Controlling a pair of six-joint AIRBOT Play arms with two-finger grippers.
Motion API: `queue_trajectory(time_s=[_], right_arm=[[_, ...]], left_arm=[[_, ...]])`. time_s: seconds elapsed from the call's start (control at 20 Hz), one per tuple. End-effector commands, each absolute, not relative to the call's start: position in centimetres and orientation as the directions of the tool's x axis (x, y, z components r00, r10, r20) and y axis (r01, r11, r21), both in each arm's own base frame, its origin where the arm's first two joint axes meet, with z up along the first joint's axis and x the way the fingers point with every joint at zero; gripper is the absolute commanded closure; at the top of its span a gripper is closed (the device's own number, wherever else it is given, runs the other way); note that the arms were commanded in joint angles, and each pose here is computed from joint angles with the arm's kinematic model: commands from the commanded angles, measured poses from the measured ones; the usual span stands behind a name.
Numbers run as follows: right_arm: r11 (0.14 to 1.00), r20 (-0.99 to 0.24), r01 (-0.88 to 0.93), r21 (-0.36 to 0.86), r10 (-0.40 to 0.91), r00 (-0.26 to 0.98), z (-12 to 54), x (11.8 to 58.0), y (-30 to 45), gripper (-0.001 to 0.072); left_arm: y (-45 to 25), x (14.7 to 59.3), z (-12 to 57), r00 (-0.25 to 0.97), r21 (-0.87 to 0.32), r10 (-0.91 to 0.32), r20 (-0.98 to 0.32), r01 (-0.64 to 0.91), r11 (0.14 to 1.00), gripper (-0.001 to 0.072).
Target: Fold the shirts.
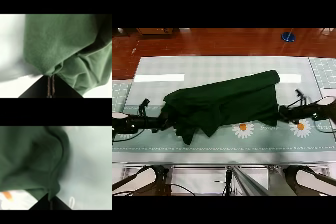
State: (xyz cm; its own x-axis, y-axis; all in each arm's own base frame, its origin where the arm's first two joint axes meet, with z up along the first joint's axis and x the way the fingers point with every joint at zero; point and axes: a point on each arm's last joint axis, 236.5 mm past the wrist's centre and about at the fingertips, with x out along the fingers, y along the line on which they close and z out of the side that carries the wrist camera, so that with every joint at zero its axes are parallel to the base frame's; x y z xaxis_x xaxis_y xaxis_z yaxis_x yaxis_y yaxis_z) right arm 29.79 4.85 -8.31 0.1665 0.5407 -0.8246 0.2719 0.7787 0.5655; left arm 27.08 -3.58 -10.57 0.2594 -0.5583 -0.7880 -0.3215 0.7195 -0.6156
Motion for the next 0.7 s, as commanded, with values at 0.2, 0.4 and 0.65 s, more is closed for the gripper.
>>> queue_trajectory(time_s=[0.2, 0.4, 0.65], right_arm=[[0.850, -0.524, -0.036, 0.525, 0.357, 0.773, 18.7, 37.2, -0.1, 0.0695], [0.901, -0.183, -0.213, 0.378, 0.298, 0.937, 36.8, 34.4, 1.5, 0.0695], [0.930, 0.111, -0.288, 0.227, 0.269, 0.957, 51.4, 27.5, 4.2, 0.0695]], left_arm=[[-4.2, 36.9, 16.8, 0.649, -0.674, -0.596, -0.472, 0.170, 0.719, 0.0686], [-6.1, 33.7, 36.8, 0.822, -0.451, -0.536, -0.191, 0.412, 0.792, 0.0686], [-7.9, 24.6, 53.0, 0.902, -0.135, -0.412, 0.130, 0.428, 0.894, 0.0686]])
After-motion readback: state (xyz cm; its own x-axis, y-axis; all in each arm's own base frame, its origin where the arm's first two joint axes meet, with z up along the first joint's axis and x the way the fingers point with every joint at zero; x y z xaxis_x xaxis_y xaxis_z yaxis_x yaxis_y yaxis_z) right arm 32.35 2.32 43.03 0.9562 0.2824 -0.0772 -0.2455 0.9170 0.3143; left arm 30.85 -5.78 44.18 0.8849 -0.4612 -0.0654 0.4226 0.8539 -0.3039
